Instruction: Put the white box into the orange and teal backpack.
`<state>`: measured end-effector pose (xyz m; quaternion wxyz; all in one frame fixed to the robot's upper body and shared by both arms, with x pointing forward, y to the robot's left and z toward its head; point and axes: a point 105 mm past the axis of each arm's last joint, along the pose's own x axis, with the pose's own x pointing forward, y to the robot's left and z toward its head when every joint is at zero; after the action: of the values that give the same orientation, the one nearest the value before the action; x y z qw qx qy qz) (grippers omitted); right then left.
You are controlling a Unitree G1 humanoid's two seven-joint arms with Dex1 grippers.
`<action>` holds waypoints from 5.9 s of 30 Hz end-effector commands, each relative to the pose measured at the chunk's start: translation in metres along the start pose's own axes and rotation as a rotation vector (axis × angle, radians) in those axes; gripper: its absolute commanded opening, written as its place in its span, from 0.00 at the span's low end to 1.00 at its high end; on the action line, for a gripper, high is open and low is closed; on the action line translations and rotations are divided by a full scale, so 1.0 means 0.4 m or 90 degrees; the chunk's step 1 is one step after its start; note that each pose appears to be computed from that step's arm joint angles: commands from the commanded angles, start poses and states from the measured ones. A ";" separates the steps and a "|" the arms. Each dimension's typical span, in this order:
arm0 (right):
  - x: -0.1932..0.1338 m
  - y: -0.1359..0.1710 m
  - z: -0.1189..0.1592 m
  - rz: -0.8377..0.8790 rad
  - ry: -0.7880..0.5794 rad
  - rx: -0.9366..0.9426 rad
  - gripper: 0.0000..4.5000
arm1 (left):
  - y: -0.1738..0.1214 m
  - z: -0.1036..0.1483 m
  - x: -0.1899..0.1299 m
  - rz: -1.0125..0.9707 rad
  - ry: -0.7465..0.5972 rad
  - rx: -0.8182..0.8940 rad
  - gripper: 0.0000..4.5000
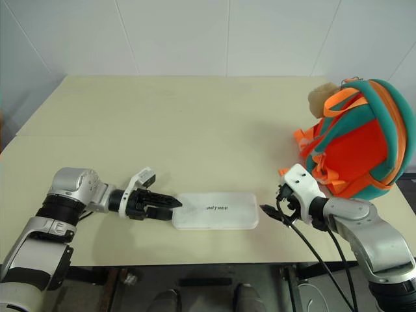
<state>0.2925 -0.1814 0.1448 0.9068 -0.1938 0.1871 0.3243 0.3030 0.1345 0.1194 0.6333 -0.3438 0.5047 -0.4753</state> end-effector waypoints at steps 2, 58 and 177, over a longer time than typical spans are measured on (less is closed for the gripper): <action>-0.002 0.008 0.025 0.000 -0.022 -0.013 1.00 | 0.021 -0.025 0.025 0.002 0.018 -0.020 0.99; -0.035 -0.018 0.051 -0.072 -0.088 0.042 1.00 | -0.016 0.041 0.082 -0.021 -0.020 0.126 0.29; -0.159 0.097 0.293 0.338 -0.335 -0.231 0.00 | -0.346 0.172 -0.406 -0.240 -0.461 0.805 0.27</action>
<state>0.2467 -0.1263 0.2592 0.7546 -0.2001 -0.0537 0.6227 0.3481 0.2431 0.2989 0.7823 -0.1575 -0.1478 -0.5842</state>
